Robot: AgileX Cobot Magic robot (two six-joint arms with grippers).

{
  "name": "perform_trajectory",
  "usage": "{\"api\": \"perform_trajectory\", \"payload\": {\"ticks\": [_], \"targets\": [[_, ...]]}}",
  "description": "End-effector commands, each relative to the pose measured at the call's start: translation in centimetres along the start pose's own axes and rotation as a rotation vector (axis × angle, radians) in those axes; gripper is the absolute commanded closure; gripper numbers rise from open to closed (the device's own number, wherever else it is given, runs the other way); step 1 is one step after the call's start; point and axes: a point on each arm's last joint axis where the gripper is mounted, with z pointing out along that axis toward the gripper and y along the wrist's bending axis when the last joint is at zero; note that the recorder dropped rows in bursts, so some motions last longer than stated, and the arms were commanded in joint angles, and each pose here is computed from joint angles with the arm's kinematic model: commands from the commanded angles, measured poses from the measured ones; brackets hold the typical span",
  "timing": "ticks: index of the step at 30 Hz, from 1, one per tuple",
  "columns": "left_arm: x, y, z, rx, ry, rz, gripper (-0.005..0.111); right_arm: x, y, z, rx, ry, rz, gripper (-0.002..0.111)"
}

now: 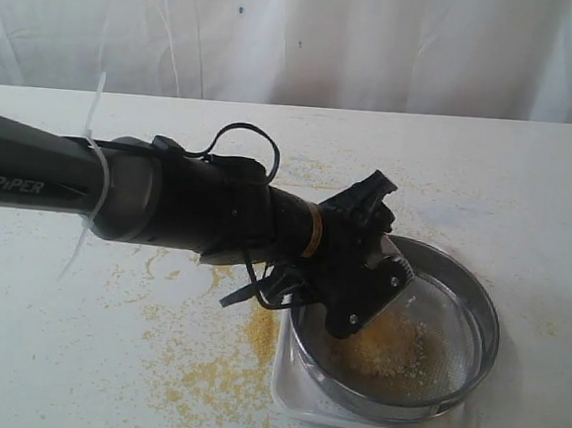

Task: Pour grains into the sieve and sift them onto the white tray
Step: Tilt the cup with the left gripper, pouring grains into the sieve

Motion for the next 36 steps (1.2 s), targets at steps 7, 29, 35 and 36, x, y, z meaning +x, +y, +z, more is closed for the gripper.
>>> {"api": "perform_trajectory", "payload": {"ticks": [7,29,35,36], "targets": [[0.1,0.8,-0.6,-0.027,0.007,0.405,0.107,0.0,0.0,0.0,0.002,-0.008,-0.015,0.108],[-0.6,2.2,-0.8,-0.191,-0.016,0.686,0.107,0.0,0.0,0.0,0.002,-0.008,-0.015,0.108],[-0.6,2.2,-0.8,-0.193,-0.002,0.754,0.107,0.0,0.0,0.0,0.002,-0.008,0.006,0.108],[-0.5,2.2,-0.8,-0.193,0.0,0.765,0.107,0.0,0.0,0.0,0.002,-0.008,0.006,0.108]]}}
